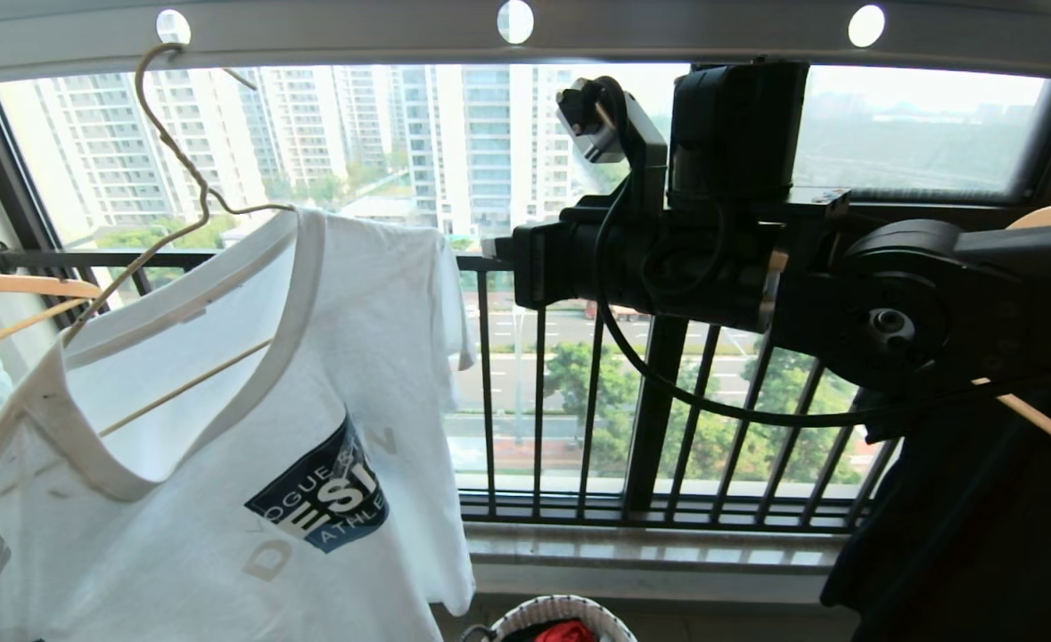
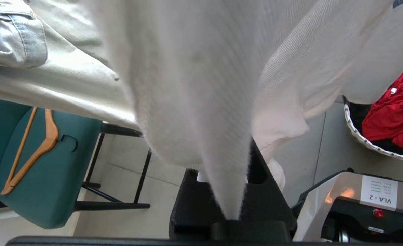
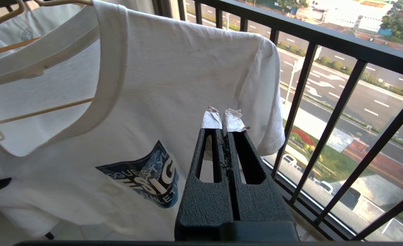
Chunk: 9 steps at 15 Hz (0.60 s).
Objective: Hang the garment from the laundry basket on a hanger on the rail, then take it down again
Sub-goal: Take the clothes off the clothes rack
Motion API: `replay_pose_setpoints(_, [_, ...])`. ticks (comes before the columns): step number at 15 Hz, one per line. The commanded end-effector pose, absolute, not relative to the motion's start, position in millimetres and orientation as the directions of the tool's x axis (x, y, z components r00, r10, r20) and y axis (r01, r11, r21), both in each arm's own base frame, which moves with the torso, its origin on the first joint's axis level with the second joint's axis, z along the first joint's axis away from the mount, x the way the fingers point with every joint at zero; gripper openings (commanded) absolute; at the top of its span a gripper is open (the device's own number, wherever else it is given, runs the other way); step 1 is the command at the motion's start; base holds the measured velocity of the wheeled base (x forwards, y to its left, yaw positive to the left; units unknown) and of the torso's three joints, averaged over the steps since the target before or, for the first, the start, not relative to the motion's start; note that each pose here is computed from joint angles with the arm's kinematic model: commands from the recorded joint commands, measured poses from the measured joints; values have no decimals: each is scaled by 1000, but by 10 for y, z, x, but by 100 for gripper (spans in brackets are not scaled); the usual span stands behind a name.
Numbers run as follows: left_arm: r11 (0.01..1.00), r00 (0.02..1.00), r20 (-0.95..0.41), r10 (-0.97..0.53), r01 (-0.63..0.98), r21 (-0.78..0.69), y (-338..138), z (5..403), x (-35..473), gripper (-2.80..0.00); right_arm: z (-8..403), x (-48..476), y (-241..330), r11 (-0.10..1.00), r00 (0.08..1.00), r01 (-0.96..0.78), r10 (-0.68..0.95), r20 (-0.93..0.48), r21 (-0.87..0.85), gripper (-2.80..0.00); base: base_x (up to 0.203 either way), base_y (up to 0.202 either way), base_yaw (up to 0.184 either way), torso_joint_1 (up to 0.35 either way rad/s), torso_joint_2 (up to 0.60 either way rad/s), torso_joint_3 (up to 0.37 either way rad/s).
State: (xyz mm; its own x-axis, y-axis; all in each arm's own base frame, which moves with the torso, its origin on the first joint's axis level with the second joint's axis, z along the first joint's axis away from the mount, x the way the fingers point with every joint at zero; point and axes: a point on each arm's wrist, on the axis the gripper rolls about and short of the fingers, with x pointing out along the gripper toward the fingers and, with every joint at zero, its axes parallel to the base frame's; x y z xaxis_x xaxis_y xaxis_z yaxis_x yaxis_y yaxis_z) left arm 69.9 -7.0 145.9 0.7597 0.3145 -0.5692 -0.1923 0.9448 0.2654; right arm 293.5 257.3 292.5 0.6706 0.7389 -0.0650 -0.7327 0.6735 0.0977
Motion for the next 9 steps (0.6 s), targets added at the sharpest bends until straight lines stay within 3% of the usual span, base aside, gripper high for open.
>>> replay_pose_setpoints(1, [948, 790, -530, 307, -207, 241, -47, 1494, 611, -280, 2916, 2943, 2583, 673, 670, -733, 740, -65, 98, -280, 0, 0, 0, 0, 0, 0])
replay_pose_setpoints(6, [973, 892, -391, 229, -195, 124, -25, 1840, 484, -280, 2962, 2919, 2562, 672, 670, -734, 740, -53, 97, -280, 0, 0, 0, 0, 0, 0])
replay_pose_setpoints(7, [976, 909, -357, 215, -191, 102, -18, 1922, 450, 0, 2964, 2919, 2562, 672, 671, -734, 740, -52, 97, -280, 0, 0, 0, 0, 0, 0])
replay_pose_setpoints(9, [977, 912, -352, 212, -189, 99, -8, 1988, 412, 0, 2962, 2919, 2569, 671, 669, -735, 741, -52, 97, -280, 0, 0, 0, 0, 0, 0])
